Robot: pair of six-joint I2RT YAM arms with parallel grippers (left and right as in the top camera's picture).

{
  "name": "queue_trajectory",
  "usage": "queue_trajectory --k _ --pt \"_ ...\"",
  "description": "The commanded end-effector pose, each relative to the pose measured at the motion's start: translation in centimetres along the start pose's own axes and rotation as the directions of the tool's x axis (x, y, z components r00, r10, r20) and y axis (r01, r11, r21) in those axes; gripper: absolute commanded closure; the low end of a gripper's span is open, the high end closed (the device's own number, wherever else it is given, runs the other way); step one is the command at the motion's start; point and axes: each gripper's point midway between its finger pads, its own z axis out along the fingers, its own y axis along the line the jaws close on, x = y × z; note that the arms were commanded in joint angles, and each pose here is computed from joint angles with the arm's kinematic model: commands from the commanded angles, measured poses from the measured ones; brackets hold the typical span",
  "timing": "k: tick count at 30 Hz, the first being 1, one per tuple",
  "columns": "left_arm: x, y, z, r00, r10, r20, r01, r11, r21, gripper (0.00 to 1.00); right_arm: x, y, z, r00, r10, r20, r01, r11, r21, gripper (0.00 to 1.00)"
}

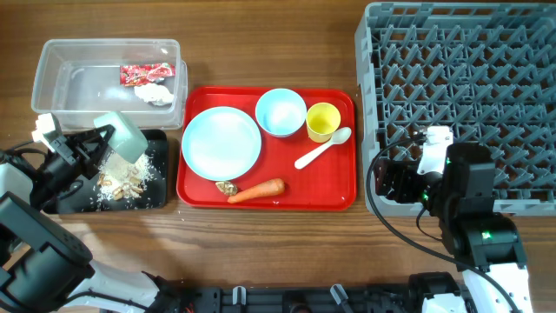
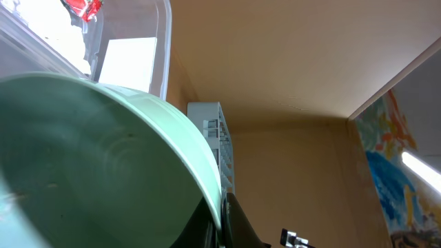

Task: Sort waste into correct bins and load items into the dishwasher rack
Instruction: 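Tip the green bowl with the left gripper to empty food onto the black tray, then set the empty green bowl back on the blue plate with the left gripper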

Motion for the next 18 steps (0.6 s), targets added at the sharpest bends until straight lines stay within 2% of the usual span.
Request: queue_trajectory --k 1,3,4,6,9,11,13,18 --pt "-0.1 0.8 -0.2 1.0 -0.006 0.002 0.006 1.0 -0.024 0.96 -0.9 0.5 -0.5 1.0 0.009 0.021 -0.008 1.0 -0.019 0.0" --pt "-0.1 2.3 -0.3 0.989 -0.145 0.006 0.145 0.983 -0.11 0.96 -0.9 0.5 -0.5 1.0 0.009 0.021 -0.009 1.0 -0.019 0.0" --pt "-0.3 1.4 -0.3 0.991 -0.133 0.01 0.133 0.99 -0.054 0.96 -0.9 0.5 -0.5 1.0 0.009 0.021 -0.009 1.0 -0.019 0.0" --pt "-0.5 -1.1 -0.3 0.999 -0.024 0.027 0.022 0.996 0.084 0.96 -0.9 0.5 -0.5 1.0 0.013 0.019 -0.012 1.0 -0.019 0.0" --pt "-0.4 -0.5 -0.3 1.0 -0.013 0.022 0.012 0.999 0.049 0.96 -0.8 0.5 -0.5 1.0 0.016 0.016 -0.015 1.0 -0.018 0.0" --pt "-0.2 0.5 -0.3 0.992 -0.122 0.011 0.122 0.992 -0.003 0.96 -0.8 0.5 -0.5 1.0 0.015 0.017 -0.015 1.0 -0.018 0.0" --pt "-0.1 -1.1 -0.3 0.998 -0.052 0.021 0.051 0.996 0.072 0.96 -0.8 0.5 -0.5 1.0 0.015 0.017 -0.015 1.0 -0.018 0.0" --pt "0.8 -1.5 0.5 0.997 -0.077 -0.01 0.077 0.994 0.072 0.96 -0.8 0.5 -0.5 1.0 0.015 0.017 -0.015 1.0 -0.018 0.0"
